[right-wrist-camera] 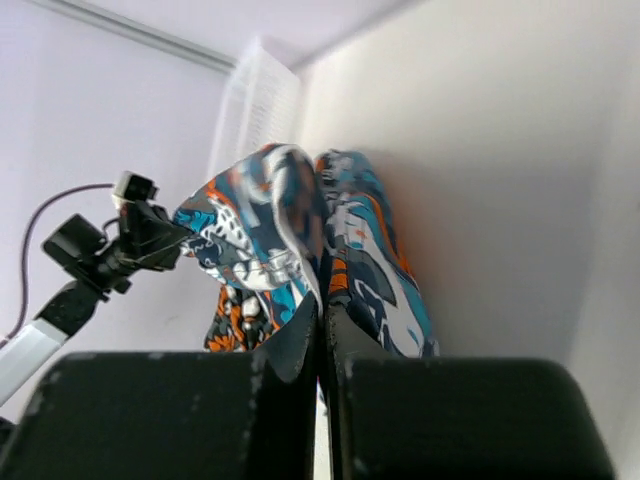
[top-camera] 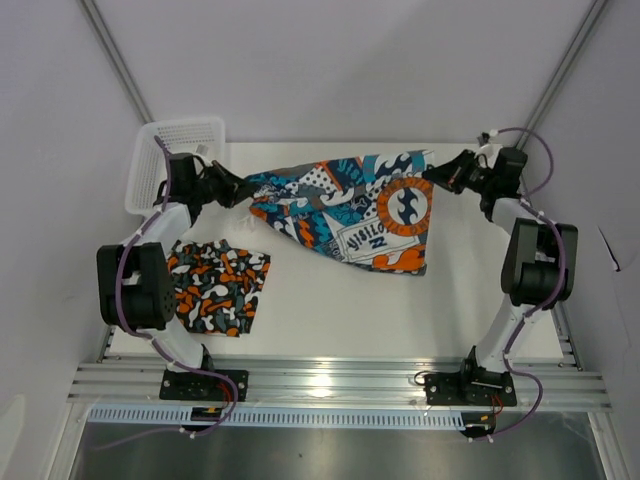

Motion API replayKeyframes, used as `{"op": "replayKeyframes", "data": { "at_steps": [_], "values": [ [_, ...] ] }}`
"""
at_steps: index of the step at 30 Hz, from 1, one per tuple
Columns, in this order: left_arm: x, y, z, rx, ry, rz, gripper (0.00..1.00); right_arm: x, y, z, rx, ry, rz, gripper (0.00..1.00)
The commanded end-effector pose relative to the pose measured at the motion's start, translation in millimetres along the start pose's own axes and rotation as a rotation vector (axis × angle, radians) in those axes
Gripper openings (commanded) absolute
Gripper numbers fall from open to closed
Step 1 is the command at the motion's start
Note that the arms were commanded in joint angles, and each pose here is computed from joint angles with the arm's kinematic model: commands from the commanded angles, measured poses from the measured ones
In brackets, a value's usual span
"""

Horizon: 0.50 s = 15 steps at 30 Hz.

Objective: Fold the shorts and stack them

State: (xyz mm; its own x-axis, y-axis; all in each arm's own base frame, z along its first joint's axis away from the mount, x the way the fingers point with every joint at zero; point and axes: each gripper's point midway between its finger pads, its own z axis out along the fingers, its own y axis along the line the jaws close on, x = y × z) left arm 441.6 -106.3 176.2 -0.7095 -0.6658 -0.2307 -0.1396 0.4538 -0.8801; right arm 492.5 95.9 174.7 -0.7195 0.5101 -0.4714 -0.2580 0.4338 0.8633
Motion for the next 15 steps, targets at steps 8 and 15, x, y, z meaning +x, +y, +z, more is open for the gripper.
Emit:
{"op": "replayKeyframes", "data": {
  "at_steps": [8,15],
  "values": [
    [-3.5,-132.0,-65.8,0.301,-0.011,0.088,0.0,-32.3,137.6,-68.6,-0.199,-0.08,-0.18,0.0],
    [16.2,-205.6,-128.3,0.446,-0.019,0.18,0.0,-39.5,213.5,-118.2,-0.239,-0.133,-0.309,0.0]
  ]
}}
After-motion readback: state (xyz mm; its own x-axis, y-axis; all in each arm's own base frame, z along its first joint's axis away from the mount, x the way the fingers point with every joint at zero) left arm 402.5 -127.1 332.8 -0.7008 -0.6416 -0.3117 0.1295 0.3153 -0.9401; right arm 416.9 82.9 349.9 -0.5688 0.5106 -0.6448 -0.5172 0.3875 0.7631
